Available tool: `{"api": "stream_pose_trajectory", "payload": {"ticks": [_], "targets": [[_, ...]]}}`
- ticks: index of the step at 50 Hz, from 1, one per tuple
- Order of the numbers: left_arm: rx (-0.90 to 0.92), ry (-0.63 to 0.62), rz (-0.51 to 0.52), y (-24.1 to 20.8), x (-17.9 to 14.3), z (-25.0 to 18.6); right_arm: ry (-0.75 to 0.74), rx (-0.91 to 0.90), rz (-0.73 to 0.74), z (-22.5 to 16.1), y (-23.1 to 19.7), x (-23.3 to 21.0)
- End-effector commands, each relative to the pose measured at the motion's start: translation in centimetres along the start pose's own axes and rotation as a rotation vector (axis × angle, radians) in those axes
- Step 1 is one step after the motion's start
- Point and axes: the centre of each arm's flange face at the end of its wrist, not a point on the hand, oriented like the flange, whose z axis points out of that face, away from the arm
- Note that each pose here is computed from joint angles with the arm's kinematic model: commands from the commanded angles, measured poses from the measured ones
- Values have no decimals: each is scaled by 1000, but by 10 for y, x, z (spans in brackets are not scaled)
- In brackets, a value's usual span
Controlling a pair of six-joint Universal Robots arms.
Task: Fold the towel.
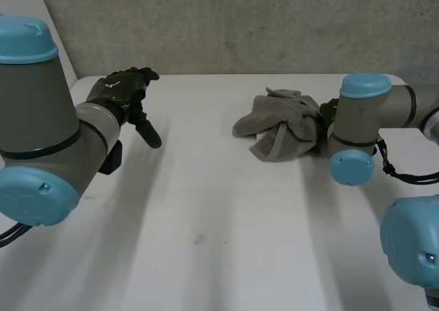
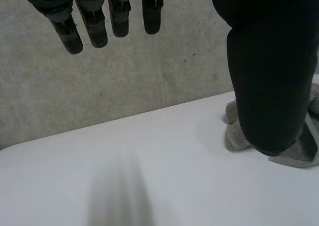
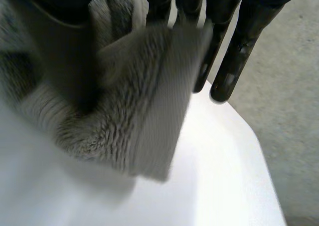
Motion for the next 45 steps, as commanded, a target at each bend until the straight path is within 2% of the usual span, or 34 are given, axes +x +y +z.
{"api": "stream_pose_trajectory", "payload": {"ticks": [1, 11, 13, 14, 16, 17, 19, 22, 24, 33, 39, 45], "targets": [[1, 0, 0, -1, 0, -1, 8, 44, 10, -6, -20, 12], [-4, 1, 1, 1, 0, -1, -132, 211, 187, -73, -92, 47], [-7, 0, 2, 2, 0, -1, -182, 297, 235, -99, -120, 58], [-7, 0, 2, 2, 0, -1, -183, 298, 235, -99, -120, 59], [-7, 0, 2, 2, 0, -1, -214, 403, 269, -131, -152, 71], [-7, 0, 2, 2, 0, -1, -214, 404, 269, -131, -152, 71], [-8, 0, 2, 2, 0, -1, -222, 509, 299, -164, -181, 87], [-13, 0, 1, 4, 0, 0, -217, 556, 319, -178, -193, 96], [-13, 1, 1, 4, 0, 0, -212, 626, 361, -201, -210, 110], [-13, 3, -6, 5, 1, 2, -252, 699, 446, -235, -229, 120], [0, 20, -10, 5, 2, 3, -350, 656, 425, -246, -223, 91], [-25, 75, -9, 10, 7, 1, -410, 556, 397, -236, -205, 61]]}}
